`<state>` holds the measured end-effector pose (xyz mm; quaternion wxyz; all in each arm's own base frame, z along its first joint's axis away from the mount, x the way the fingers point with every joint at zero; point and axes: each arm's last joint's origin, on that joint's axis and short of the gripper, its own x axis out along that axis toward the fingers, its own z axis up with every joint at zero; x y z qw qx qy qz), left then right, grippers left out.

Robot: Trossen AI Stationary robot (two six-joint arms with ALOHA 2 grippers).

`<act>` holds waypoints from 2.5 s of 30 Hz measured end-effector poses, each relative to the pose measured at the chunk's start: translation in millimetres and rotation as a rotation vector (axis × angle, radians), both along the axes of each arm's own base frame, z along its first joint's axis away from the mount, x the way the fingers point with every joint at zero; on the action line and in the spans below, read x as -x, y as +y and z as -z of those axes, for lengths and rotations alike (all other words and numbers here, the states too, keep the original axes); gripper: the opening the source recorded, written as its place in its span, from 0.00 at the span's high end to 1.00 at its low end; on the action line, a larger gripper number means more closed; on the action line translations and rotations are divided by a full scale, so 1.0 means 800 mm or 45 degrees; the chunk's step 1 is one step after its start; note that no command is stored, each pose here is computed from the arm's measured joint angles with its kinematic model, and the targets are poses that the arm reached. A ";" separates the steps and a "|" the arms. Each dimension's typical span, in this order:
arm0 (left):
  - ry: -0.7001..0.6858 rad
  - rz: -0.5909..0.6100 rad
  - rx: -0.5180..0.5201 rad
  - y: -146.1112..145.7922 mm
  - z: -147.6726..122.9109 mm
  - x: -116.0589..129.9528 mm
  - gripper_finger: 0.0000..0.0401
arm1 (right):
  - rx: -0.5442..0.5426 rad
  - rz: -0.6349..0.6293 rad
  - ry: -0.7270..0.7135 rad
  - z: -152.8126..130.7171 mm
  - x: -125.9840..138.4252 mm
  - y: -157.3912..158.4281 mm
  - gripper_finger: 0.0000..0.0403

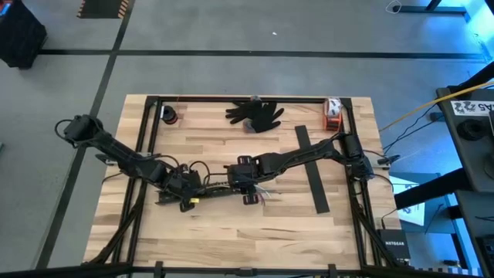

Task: Ziptie cables
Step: Put the black zip tied cables wires into the black cable duct

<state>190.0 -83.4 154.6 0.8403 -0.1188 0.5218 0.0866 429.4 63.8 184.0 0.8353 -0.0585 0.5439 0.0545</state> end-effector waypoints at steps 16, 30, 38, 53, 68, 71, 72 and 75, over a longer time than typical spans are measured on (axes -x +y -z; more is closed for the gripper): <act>0.082 0.119 0.041 -0.009 0.026 0.025 1.00 | -0.155 -0.011 -0.297 -0.048 -0.020 0.031 0.59; 0.150 0.143 0.051 -0.011 0.029 0.032 1.00 | 0.083 0.009 -0.155 0.013 -0.030 0.025 0.59; 0.135 0.147 0.068 -0.012 0.029 0.031 1.00 | 0.085 -0.059 -0.048 0.046 -0.032 0.023 0.66; 0.287 0.094 0.195 -0.012 0.030 0.039 1.00 | 0.097 -0.055 0.171 0.048 -0.014 0.012 0.99; 0.558 0.028 0.342 -0.021 0.033 0.062 1.00 | 0.073 -0.068 0.229 0.045 -0.007 0.012 1.00; 0.566 0.012 0.347 -0.023 0.033 0.063 1.00 | 0.073 -0.067 0.229 0.046 -0.007 0.012 1.00; 0.559 0.011 0.353 -0.023 0.033 0.063 1.00 | 0.073 -0.067 0.232 0.046 -0.006 0.012 1.00; 0.515 0.008 0.385 -0.025 0.033 0.058 0.99 | 0.076 -0.067 0.248 0.046 -0.005 0.011 1.00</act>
